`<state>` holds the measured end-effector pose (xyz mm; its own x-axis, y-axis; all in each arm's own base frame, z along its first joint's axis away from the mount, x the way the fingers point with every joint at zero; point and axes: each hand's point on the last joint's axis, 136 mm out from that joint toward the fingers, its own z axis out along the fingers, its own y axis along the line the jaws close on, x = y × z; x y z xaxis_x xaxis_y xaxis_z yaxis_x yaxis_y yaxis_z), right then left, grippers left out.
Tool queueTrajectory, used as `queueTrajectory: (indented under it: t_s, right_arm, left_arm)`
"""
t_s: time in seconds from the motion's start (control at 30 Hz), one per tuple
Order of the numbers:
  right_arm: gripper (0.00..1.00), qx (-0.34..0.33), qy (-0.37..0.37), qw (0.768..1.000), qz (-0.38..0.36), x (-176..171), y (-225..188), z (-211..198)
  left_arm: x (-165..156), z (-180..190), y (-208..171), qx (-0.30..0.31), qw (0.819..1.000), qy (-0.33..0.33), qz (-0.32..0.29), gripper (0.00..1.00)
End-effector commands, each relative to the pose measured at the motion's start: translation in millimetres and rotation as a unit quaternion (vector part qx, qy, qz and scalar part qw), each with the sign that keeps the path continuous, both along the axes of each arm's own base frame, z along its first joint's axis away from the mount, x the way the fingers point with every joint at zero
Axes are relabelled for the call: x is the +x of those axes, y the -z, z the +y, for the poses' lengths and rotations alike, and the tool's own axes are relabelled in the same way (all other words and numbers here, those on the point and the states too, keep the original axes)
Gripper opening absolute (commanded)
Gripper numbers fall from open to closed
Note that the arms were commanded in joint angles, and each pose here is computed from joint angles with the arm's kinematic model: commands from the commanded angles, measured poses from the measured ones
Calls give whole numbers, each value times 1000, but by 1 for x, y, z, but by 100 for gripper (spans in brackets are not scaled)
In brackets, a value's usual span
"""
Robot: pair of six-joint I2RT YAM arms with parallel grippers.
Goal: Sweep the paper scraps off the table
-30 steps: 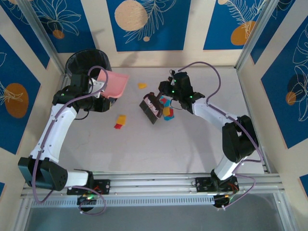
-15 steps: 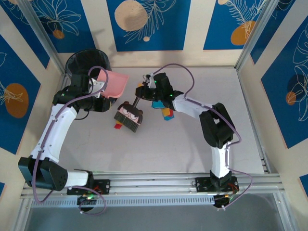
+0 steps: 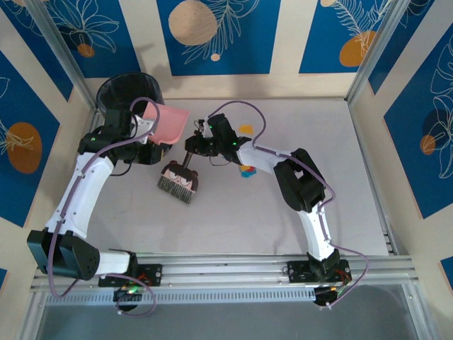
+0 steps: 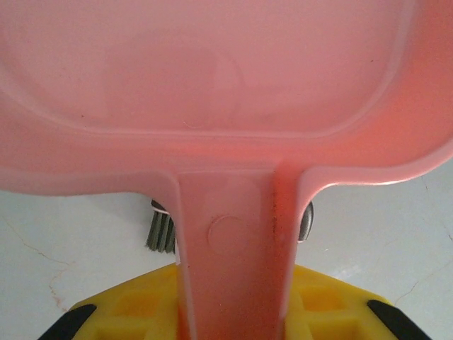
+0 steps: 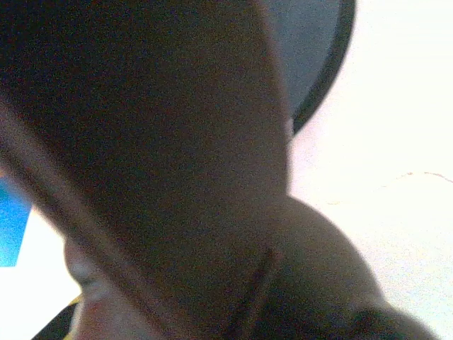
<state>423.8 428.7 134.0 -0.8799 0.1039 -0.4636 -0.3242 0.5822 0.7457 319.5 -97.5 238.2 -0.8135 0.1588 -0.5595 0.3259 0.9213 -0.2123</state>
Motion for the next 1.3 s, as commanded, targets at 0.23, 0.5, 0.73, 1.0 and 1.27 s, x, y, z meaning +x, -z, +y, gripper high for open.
queueTrajectory:
  t_s: [0.23,0.5,0.73,1.0,1.27]
  right_arm:
    - [0,-30,103,994,-12,26,-1,-76]
    - [0,-69,200,977,-13,31,4,-160]
    - [0,-142,291,945,-35,22,-3,-229]
    - [0,-125,283,948,-75,13,-44,-232]
    - [0,-8,191,975,-113,17,-107,-173]
  left_arm:
    - [-1,-3,6,5,1000,11,4,0]
    - [-1,-3,7,3,1000,12,7,0]
    - [-1,-4,8,2,1000,12,9,0]
    - [-1,-4,8,3,1000,12,10,0]
    - [-1,-4,9,2,1000,12,12,0]
